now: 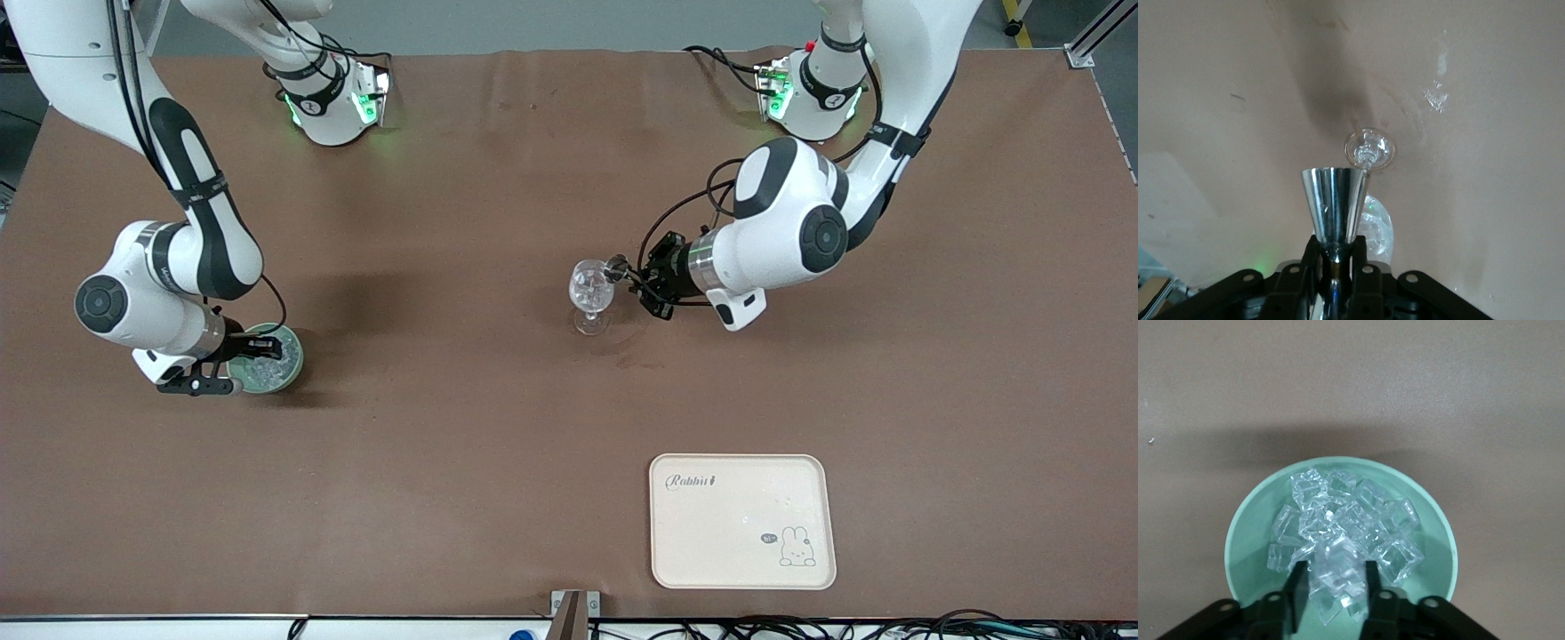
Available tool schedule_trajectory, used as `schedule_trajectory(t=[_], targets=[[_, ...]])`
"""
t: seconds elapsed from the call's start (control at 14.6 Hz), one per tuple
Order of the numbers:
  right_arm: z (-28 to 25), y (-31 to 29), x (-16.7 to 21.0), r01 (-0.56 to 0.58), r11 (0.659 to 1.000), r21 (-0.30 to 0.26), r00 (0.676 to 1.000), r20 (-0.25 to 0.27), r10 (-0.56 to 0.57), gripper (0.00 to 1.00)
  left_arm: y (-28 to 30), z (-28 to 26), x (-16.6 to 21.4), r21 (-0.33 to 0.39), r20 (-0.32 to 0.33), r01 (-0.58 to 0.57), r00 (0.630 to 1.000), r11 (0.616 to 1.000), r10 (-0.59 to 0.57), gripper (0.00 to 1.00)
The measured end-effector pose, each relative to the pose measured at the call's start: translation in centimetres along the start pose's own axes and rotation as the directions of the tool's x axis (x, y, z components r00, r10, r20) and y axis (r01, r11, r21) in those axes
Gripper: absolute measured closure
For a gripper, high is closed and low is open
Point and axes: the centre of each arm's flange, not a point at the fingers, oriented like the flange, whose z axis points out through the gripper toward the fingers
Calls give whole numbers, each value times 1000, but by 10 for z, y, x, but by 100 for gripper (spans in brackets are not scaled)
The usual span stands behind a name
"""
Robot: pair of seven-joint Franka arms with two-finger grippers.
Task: Pour wine and add ice with both arms
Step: 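Tip the jigger over the glass while the right gripper grasps an ice cube, then lift the ice cube with the right gripper while the left gripper withdraws the jigger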
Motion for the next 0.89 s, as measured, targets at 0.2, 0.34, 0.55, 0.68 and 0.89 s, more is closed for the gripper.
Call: schedule_trajectory(t=[0.2,0.34,0.55,0.68,0.89], targets=[[-7,0,3,0,1000,0,1000,-14,0,75,-3,2,-15,-15,-60,6,998,1000,-7,78],[-18,0,7,0,1000,1,999,-35,1,75,-5,4,-21,-21,-94,8,996,1000,-10,78],[-49,-1,10,1,1000,6,999,-51,-1,75,-11,12,-32,-31,-156,-2,988,1000,-3,78],[-75,-1,11,2,1000,13,999,-39,-2,75,-14,14,-40,-47,-199,-6,980,999,-4,78],[-104,6,13,-8,1000,17,999,-39,9,75,-16,15,-46,-55,-215,-14,977,998,2,78]])
